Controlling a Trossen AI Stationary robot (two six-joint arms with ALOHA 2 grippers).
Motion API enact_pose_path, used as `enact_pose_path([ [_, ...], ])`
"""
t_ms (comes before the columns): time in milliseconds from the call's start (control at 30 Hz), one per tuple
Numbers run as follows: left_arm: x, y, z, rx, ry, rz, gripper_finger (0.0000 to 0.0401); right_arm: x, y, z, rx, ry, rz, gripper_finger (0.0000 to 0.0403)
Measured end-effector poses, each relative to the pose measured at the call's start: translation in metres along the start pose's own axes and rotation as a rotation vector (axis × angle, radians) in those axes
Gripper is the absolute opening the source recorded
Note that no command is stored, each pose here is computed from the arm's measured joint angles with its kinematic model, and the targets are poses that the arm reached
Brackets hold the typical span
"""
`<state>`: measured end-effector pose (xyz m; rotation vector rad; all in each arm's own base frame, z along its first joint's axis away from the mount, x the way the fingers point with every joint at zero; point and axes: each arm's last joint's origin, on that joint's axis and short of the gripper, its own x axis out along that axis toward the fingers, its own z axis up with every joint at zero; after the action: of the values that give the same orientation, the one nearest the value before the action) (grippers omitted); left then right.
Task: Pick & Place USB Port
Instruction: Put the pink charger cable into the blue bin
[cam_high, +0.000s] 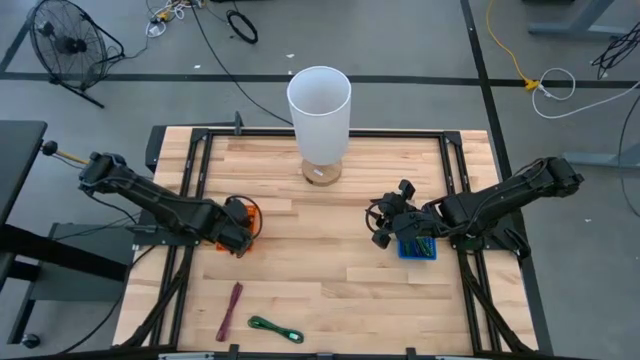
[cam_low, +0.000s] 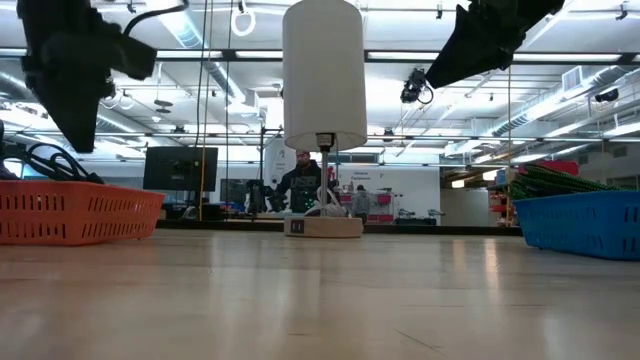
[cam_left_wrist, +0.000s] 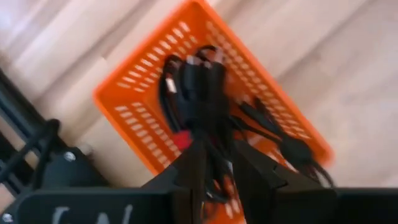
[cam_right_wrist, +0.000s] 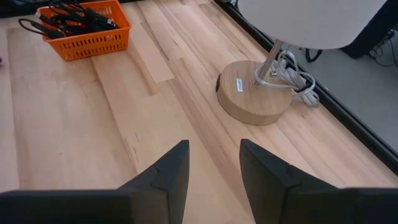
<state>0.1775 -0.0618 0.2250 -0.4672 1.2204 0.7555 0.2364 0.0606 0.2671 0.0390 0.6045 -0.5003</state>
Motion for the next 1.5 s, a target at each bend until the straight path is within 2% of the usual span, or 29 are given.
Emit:
enact_pose_path([
  [167,-0.017,-0.009,0.0,0.016,0.006,-0.077,0.0083,0.0,0.0,0.0,0.022,0.0,0.0,0.0141],
  [300,-0.027,-0.016,-0.01,0.002,0.005,-0.124,0.0083,0.0,0.0,0.0,0.031,0.002,0.003,0.0141],
  [533,-0.038,-0.024,-0.044,-0.059,0.086,-0.187,0.0083,0.0,0.0,0.0,0.034,0.001,0.002,0.0141],
  [767,-0.049,-0.029,-0.082,-0.116,0.123,-0.251,0.0083,0.0,0.0,0.0,0.104,0.006,0.01,0.0141],
  [1000,-0.053,-0.038,-0.115,-0.137,0.127,-0.404,0.0083,0.0,0.001,0.0,0.173,0.012,0.025,0.0141],
  [1300,-0.033,-0.061,-0.143,-0.188,0.289,-0.308,0.0083,-0.004,0.009,-0.003,0.272,0.022,0.062,0.0141],
  [1500,-0.013,-0.084,-0.159,-0.088,0.342,-0.309,0.0083,-0.001,0.025,-0.012,0.263,0.071,0.127,0.0141],
])
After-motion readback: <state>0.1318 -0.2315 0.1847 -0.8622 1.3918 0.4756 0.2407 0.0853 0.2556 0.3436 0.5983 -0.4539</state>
